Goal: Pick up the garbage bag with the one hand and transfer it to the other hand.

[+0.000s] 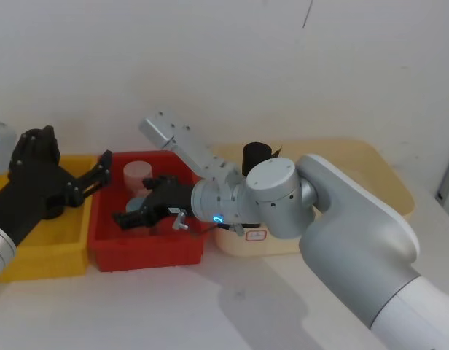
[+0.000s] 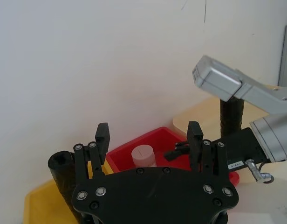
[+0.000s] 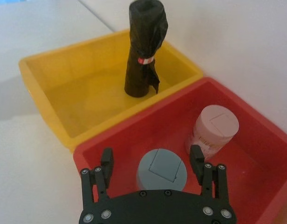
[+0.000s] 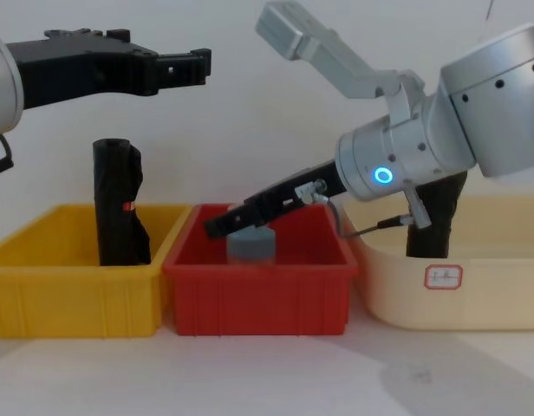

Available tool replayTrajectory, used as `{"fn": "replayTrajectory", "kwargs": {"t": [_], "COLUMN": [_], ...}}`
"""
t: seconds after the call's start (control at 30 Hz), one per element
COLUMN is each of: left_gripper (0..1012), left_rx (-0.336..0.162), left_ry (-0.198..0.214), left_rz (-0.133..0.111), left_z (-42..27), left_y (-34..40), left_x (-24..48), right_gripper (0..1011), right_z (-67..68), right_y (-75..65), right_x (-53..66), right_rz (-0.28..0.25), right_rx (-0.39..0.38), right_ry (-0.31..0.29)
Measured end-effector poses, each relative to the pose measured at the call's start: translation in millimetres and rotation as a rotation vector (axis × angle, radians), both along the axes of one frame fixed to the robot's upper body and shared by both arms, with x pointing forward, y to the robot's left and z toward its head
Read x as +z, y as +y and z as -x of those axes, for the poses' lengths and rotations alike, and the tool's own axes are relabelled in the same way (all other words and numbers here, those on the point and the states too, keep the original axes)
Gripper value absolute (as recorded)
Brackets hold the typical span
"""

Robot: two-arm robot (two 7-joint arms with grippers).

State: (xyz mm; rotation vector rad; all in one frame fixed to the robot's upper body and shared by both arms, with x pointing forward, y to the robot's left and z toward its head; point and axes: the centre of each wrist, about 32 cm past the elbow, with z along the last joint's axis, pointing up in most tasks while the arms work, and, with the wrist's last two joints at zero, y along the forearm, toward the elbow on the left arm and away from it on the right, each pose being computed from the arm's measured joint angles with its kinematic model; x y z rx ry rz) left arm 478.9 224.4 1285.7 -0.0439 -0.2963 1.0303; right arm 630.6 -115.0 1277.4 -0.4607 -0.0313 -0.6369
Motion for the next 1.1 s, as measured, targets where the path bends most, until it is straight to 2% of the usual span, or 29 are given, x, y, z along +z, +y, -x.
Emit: {"fn": "replayTrajectory", "kwargs": {"t": [0.53, 0.77, 0.97, 1.1], "left_gripper": [1001, 1001, 1001, 1001], "left_rx": [0.0, 0.0, 0.0, 0.0], "left_ry": [0.0, 0.0, 0.0, 0.0], "left_rz": [0.0, 0.0, 0.0, 0.0], "left_z": [0.0, 0.0, 0.0, 0.0], "left_y": [0.0, 0.0, 0.0, 0.0], "left_x": [0.0, 0.0, 0.0, 0.0], "right_gripper": [995, 863, 682, 666], "right_z": [-9.1, -10.6, -10.8, -9.9], "right_y": [-3.0, -4.2, -5.9, -7.4], "right_x": [-14.4, -16.5, -17.3, -17.5], "right_rz": [0.047, 0.047, 0.04, 0.031], "right_rx": [-0.025, -0.037, -0.052, -0.059], "right_ry": [0.014, 0.006, 0.004, 0.006]}}
